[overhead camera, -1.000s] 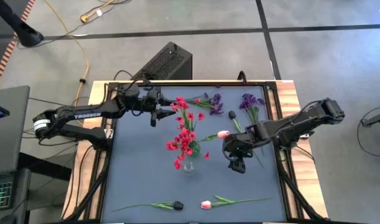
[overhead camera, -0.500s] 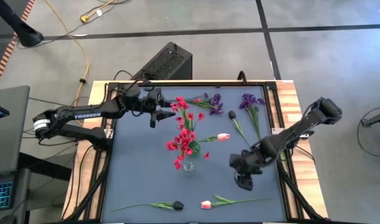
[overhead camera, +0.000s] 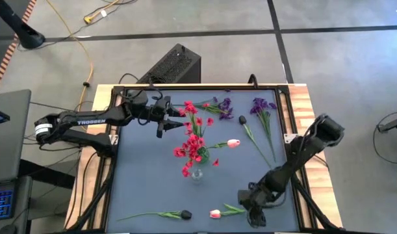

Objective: Sort flowers into vase by color
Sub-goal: Put the pink flower into the green vase

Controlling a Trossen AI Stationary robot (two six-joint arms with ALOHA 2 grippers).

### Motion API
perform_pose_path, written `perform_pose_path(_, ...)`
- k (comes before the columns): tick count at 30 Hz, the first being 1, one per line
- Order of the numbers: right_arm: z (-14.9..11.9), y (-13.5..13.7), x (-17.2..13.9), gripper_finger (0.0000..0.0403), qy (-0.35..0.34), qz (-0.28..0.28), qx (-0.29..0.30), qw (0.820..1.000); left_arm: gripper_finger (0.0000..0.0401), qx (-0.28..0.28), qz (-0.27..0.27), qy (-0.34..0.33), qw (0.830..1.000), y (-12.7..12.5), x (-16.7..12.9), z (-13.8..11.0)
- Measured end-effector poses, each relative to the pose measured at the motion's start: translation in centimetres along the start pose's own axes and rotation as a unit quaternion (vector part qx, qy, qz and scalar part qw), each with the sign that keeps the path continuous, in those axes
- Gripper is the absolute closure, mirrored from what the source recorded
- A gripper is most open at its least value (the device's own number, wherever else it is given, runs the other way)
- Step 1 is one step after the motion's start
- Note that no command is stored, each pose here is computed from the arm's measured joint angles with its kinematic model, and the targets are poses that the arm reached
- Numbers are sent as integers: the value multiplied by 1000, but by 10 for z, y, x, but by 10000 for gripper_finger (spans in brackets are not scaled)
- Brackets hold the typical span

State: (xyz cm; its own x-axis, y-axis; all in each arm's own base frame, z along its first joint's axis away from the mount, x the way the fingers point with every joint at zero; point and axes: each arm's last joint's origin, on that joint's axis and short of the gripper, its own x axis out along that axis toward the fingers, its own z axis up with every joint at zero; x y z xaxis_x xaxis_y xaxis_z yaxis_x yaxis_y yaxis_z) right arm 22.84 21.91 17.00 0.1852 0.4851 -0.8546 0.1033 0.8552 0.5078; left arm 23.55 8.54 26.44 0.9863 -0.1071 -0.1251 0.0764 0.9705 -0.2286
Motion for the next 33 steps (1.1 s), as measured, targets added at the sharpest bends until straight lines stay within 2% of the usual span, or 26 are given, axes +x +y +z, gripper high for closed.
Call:
perform_pose_path(6,2,5,27,122,46,-74,-18,996,195,2,7,1,1000,-5,3,-1)
perform_pose_path(10,6,13,39,123,45,-121,-32,991,195,2,15,0,1000,-6,4,-1)
perform_pose_path(16,-1,20,59,124,67,-160,-44,984,195,3,17,3,1000,-7,4,-2)
perform_pose_path(19,-7,23,61,138,66,-182,-55,980,195,1,18,5,1000,-7,4,-3)
perform_pose_path(23,-11,26,56,196,41,-199,-68,977,195,1,18,5,1000,-7,4,-3)
perform_pose_path(30,-11,30,32,374,19,-192,-73,978,195,-1,19,6,1000,-7,4,-3)
perform_pose_path(33,-9,39,11,379,-8,-167,-86,982,195,-4,19,6,1000,-7,4,-3)
